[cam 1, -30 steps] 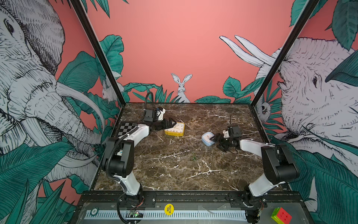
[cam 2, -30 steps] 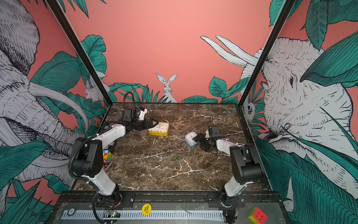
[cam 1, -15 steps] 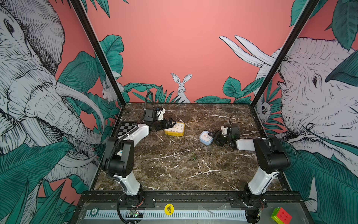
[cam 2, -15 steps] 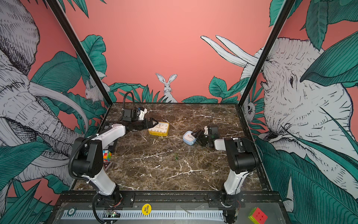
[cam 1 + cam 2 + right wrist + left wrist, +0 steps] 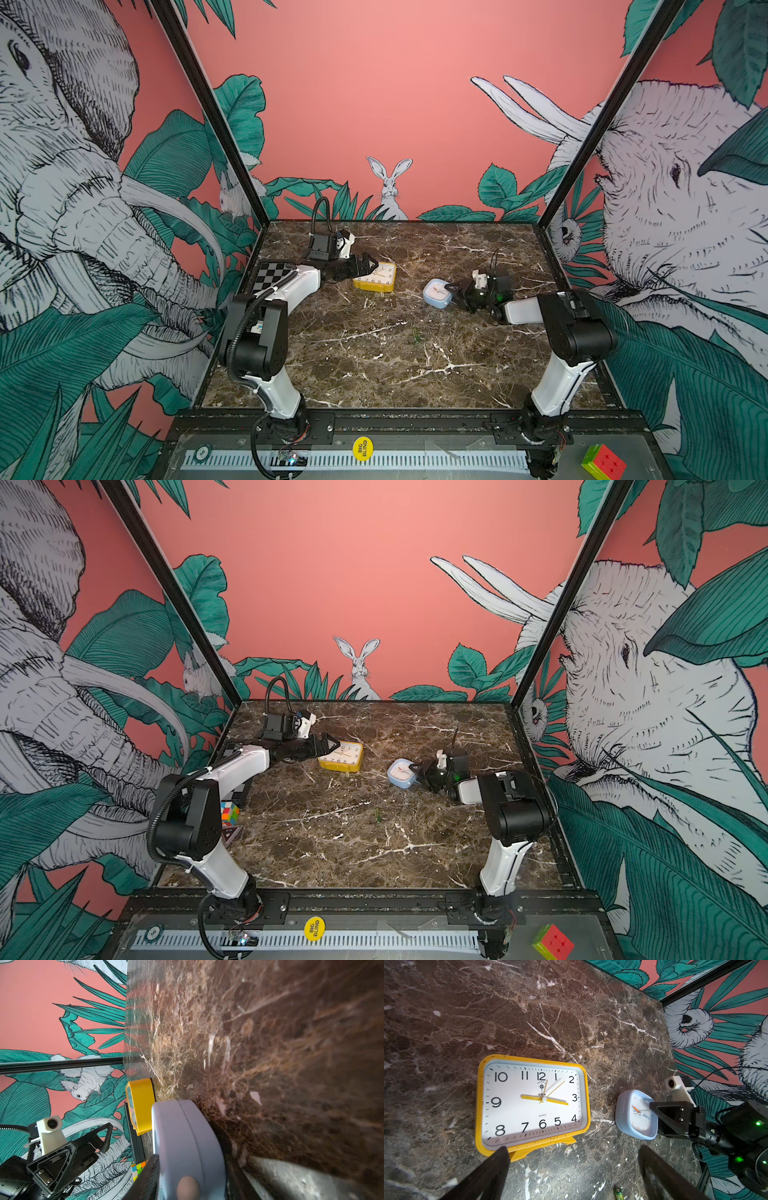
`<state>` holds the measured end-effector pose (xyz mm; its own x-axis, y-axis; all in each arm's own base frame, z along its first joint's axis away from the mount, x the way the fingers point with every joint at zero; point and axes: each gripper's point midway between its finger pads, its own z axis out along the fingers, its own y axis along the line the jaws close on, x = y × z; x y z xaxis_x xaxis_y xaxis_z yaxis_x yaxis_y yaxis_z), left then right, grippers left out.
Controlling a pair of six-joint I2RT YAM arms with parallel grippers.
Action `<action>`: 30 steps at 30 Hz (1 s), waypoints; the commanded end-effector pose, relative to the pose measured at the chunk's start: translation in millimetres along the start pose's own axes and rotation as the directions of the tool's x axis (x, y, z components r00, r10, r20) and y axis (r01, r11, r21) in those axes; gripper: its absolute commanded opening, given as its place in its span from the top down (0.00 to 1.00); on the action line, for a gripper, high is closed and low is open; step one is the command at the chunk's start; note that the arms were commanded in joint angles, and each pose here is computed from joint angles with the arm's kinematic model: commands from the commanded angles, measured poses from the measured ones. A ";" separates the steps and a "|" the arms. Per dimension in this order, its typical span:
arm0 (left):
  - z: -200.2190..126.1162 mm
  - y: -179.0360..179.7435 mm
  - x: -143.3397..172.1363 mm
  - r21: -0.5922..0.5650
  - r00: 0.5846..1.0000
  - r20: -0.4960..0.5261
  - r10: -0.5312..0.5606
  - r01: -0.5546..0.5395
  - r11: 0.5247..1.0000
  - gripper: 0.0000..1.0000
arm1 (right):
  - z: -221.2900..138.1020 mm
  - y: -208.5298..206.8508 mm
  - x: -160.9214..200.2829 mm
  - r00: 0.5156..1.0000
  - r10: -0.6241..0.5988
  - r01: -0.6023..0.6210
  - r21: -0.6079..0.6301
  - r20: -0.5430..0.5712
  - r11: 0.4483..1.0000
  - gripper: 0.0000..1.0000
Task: Insert the battery into the alarm
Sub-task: Adjust the alarm at the center of the board.
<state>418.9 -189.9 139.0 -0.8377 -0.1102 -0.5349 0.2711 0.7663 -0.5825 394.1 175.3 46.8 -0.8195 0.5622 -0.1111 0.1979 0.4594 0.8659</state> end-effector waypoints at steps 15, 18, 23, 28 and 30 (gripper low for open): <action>-1.3 -10.8 -9.6 0.022 0.999 0.027 0.034 -0.034 0.999 0.02 | -42.5 43.8 -4.7 0.917 -0.385 0.398 0.326 -0.109 0.857 0.71; 0.1 -9.9 -8.2 0.026 0.999 0.027 0.030 -0.030 0.999 0.02 | -47.6 54.2 -3.0 0.859 -0.480 0.509 0.399 -0.179 0.763 0.72; 0.7 -9.0 -6.3 0.029 0.999 0.032 0.030 -0.030 0.999 0.02 | -54.3 64.1 -2.2 0.774 -0.573 0.622 0.497 -0.269 0.605 0.74; 0.3 -8.7 -4.9 0.028 0.999 0.031 0.038 -0.038 0.999 0.02 | -62.7 79.9 -8.9 0.673 -0.666 0.698 0.572 -0.321 0.430 0.75; 0.6 -8.3 -4.1 0.027 0.999 0.029 0.038 -0.039 0.999 0.02 | -65.6 83.0 -10.1 0.618 -0.694 0.729 0.600 -0.369 0.330 0.75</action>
<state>422.3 -192.8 141.9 -0.8237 -0.1099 -0.5563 0.2895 0.7621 -0.5791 383.9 182.6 149.1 -0.8582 -0.0945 -0.5045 -0.1816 0.9752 0.1262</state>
